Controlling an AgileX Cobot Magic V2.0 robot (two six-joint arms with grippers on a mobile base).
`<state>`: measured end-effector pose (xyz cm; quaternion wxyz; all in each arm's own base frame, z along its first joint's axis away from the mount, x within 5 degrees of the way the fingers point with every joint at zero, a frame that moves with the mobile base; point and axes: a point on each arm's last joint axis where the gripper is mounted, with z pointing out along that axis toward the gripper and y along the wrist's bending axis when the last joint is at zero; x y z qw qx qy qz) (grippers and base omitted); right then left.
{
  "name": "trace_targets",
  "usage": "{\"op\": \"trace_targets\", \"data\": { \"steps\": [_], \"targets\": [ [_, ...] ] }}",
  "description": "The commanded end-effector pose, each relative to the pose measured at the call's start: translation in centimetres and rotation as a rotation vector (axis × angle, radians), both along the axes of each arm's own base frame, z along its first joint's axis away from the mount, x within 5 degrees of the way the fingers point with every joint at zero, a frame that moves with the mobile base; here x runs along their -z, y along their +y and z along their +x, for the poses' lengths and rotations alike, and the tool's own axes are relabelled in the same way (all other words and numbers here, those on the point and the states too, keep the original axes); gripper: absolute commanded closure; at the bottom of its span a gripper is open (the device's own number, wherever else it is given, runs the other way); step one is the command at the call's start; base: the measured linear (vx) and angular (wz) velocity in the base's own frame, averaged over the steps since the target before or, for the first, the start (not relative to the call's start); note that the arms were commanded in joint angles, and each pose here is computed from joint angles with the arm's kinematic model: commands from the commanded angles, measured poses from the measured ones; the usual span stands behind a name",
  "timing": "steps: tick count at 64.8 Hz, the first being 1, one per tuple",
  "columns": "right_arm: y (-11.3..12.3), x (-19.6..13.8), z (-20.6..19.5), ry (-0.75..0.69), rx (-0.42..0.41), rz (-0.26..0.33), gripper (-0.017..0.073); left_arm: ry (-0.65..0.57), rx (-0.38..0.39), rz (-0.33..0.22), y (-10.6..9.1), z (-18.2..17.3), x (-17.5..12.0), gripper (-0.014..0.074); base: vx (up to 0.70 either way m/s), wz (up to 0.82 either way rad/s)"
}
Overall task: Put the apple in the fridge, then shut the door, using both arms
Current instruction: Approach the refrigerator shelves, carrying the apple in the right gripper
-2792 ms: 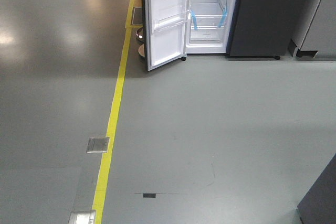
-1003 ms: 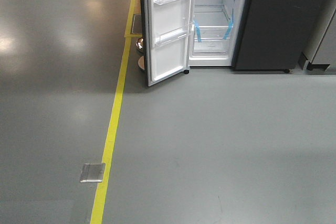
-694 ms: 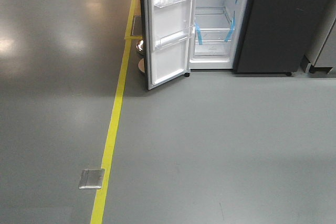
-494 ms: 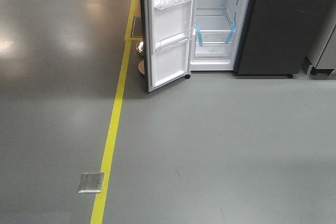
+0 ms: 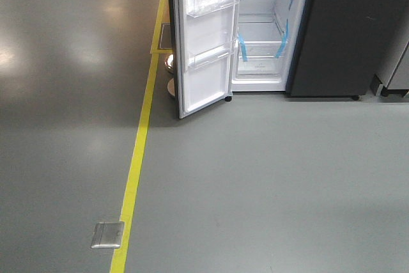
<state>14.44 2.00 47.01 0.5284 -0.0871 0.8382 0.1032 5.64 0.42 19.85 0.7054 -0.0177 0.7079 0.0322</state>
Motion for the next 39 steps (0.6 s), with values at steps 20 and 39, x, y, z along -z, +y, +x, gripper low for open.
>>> {"op": "trace_targets", "data": {
  "steps": [20,39],
  "targets": [
    [-0.04,-1.48,-0.19,-0.109,0.016,0.024,0.0517,-0.06,0.012,-0.011,-0.09,-0.01,0.23,0.0599,0.11,-0.01],
    [-0.04,-1.48,-0.19,-0.109,0.016,0.024,0.0517,-0.06,0.012,-0.011,-0.09,-0.01,0.23,0.0599,0.11,-0.01]
  ]
}}
